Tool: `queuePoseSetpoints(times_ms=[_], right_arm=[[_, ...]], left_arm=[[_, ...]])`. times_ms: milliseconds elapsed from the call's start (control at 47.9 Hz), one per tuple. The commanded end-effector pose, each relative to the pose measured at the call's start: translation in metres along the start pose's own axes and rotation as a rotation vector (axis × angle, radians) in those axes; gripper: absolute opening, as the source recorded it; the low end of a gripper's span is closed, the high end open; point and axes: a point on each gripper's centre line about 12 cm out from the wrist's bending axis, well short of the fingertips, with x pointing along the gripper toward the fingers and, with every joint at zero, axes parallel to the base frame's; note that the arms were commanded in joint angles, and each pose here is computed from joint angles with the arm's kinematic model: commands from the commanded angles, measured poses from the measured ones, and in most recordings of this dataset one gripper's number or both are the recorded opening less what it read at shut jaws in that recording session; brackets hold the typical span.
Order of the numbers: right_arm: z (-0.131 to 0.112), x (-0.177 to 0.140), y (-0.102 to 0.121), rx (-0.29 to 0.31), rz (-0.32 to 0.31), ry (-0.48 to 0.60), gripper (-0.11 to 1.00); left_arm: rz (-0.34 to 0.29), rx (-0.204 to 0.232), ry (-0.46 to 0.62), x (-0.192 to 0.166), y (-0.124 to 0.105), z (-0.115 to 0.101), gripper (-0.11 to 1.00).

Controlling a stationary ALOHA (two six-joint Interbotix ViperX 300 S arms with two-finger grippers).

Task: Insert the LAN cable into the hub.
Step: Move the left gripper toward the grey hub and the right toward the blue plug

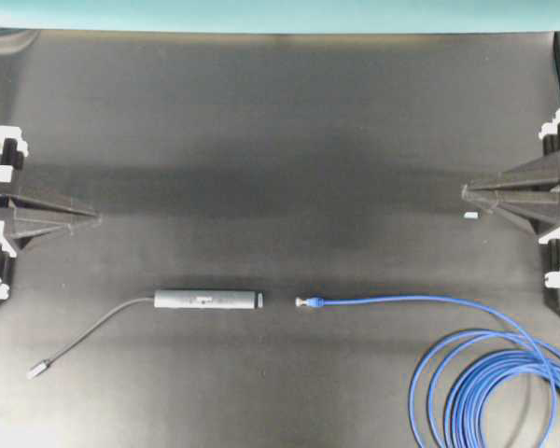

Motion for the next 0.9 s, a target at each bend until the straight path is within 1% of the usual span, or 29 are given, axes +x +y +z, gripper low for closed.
queuePoseSetpoints(times_ms=[0, 42, 84, 146, 209, 251, 292, 418, 522, 606, 648, 668, 731, 773, 815, 836, 877], right_arm=[[-0.002, 0.005, -0.003, 0.003, -0.016, 0.014, 0.03], [-0.003, 0.008, -0.003, 0.005, -0.017, 0.029, 0.02], [-0.005, 0.013, -0.003, 0.007, -0.016, 0.055, 0.0], [-0.011, 0.021, -0.002, 0.01, -0.009, 0.092, 0.0], [-0.016, 0.029, 0.0, 0.016, -0.002, 0.121, 0.0], [-0.02, 0.033, 0.001, 0.033, 0.0, 0.135, 0.0], [-0.022, 0.038, 0.002, 0.062, -0.001, 0.141, 0.0], [-0.025, 0.048, 0.006, 0.107, 0.008, 0.148, 0.0], [-0.031, 0.055, 0.008, 0.125, 0.01, 0.178, 0.0], [-0.037, 0.062, 0.01, 0.126, 0.016, 0.209, 0.0], [-0.041, 0.067, 0.01, 0.125, 0.015, 0.229, 0.0], [-0.044, 0.068, 0.01, 0.125, 0.014, 0.24, 0.0], [-0.048, 0.074, 0.01, 0.123, 0.013, 0.26, 0.01], [-0.051, 0.077, 0.011, 0.122, 0.012, 0.27, 0.05], [-0.053, 0.081, 0.011, 0.12, 0.012, 0.28, 0.11], [-0.054, 0.083, 0.011, 0.117, 0.012, 0.286, 0.15], [-0.056, 0.086, 0.011, 0.117, 0.011, 0.293, 0.24]], left_arm=[[-0.021, -0.019, 0.056, 0.014, -0.004, -0.008, 0.06], [-0.019, -0.049, 0.071, 0.018, -0.003, -0.011, 0.05], [-0.018, -0.073, 0.082, 0.022, -0.003, -0.013, 0.02], [-0.025, -0.094, 0.087, 0.028, -0.005, -0.015, 0.0], [-0.039, -0.095, 0.082, 0.033, -0.008, -0.018, 0.0], [-0.042, -0.092, 0.09, 0.035, -0.009, -0.02, 0.0], [-0.044, -0.092, 0.102, 0.036, -0.01, -0.023, 0.0], [-0.026, -0.091, 0.12, 0.035, -0.006, -0.028, 0.0], [-0.024, -0.093, 0.134, 0.032, -0.005, -0.037, 0.01], [-0.023, -0.103, 0.143, 0.027, -0.005, -0.046, 0.02], [-0.024, -0.106, 0.129, 0.026, -0.005, -0.046, 0.06], [-0.026, -0.108, 0.12, 0.026, -0.006, -0.046, 0.1], [-0.032, -0.118, 0.104, 0.025, -0.007, -0.046, 0.26], [-0.039, -0.126, 0.115, 0.026, -0.009, -0.048, 0.38], [-0.056, -0.131, 0.155, 0.028, -0.013, -0.056, 0.51], [-0.064, -0.132, 0.171, 0.028, -0.015, -0.059, 0.59], [-0.074, -0.14, 0.21, 0.03, -0.019, -0.067, 0.7]])
